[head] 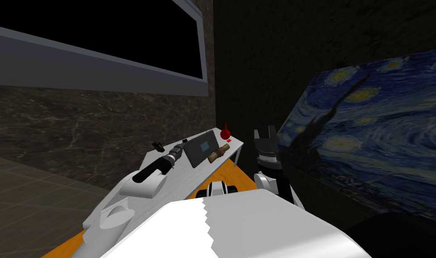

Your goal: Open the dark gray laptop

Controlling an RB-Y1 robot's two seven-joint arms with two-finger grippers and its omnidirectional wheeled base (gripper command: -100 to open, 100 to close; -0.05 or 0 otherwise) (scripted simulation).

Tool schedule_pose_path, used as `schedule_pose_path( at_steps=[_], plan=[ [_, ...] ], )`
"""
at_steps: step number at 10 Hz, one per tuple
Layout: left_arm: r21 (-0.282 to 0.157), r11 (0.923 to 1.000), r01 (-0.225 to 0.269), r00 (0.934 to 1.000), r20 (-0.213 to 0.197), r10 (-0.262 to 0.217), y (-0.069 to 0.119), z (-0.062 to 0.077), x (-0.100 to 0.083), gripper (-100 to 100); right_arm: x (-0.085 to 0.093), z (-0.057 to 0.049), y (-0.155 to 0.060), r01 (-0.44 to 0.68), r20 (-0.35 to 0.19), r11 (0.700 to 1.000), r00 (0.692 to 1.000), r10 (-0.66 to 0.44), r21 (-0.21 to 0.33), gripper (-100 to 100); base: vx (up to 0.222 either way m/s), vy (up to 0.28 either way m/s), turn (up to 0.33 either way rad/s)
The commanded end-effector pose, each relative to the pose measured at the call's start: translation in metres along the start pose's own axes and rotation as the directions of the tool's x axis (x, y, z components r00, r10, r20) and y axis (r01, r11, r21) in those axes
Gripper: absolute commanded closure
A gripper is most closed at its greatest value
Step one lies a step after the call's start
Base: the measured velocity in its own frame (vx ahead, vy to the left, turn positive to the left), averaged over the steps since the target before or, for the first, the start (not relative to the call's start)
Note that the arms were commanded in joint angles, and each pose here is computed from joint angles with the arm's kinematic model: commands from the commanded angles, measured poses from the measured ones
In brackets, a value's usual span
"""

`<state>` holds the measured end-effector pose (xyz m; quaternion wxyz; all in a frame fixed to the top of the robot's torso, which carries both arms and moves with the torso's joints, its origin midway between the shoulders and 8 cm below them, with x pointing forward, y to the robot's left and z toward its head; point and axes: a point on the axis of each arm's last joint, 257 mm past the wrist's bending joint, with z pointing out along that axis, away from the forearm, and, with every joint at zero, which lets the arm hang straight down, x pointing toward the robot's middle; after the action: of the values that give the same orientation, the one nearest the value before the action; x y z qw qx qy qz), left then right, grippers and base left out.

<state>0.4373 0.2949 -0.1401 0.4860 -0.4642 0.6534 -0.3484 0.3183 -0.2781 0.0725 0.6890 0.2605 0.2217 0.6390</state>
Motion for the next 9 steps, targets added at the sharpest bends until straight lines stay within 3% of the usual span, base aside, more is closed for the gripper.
schedule_pose_path(
  at_steps=[1, 2, 4, 5, 7, 8, 9],
  plan=[
    [-0.048, 0.9987, 0.019, 0.9996, -0.019, -0.02, 0.006, -0.008, 0.005, 100, 0.0, 0.0, 0.0, 0.0, 0.0, 1.0, 1.0, 0.0, 0.0, 0, 0.052, 0.044, -0.008],
    [-0.034, 0.9993, 0.016, 0.9997, -0.018, -0.017, 0.004, -0.006, 0.005, 100, 0.0, 0.0, 0.0, 0.0, 0.0, 1.0, 1.0, 0.0, 0.0, 0, 0.017, 0.018, 0.0],
    [-0.091, 0.9936, 0.066, 0.9964, -0.047, -0.071, 0.015, -0.016, 0.016, 100, 0.0, 0.0, 0.0, 0.0, 0.0, 1.0, 1.0, 0.0, 0.0, 0, 0.081, 0.058, -0.007],
    [-0.096, 0.9932, 0.066, 0.9964, -0.047, -0.071, 0.016, -0.016, 0.016, 100, 0.0, 0.0, 0.0, 0.0, 0.0, 1.0, 1.0, 0.0, 0.0, 0, 0.089, 0.063, -0.006],
    [-0.151, 0.9824, 0.11, 0.9898, -0.073, -0.122, 0.025, -0.026, 0.028, 100, 0.0, 0.0, 0.0, 0.0, 0.0, 1.0, 1.0, 0.0, 0.0, 0, 0.063, 0.052, -0.024],
    [-0.153, 0.9821, 0.11, 0.9898, -0.073, -0.122, 0.026, -0.027, 0.028, 100, 0.0, 0.0, 0.0, 0.0, 0.0, 1.0, 1.0, 0.0, 0.0, 0, -0.008, 0.009, -0.02],
    [-0.18, 0.9751, 0.13, 0.9854, -0.086, -0.147, 0.03, -0.032, 0.034, 100, 0.0, 0.0, 0.0, 0.0, 0.0, 1.0, 1.0, 0.0, 0.0, 0, 0.002, 0.006, 0.004]
  ],
)
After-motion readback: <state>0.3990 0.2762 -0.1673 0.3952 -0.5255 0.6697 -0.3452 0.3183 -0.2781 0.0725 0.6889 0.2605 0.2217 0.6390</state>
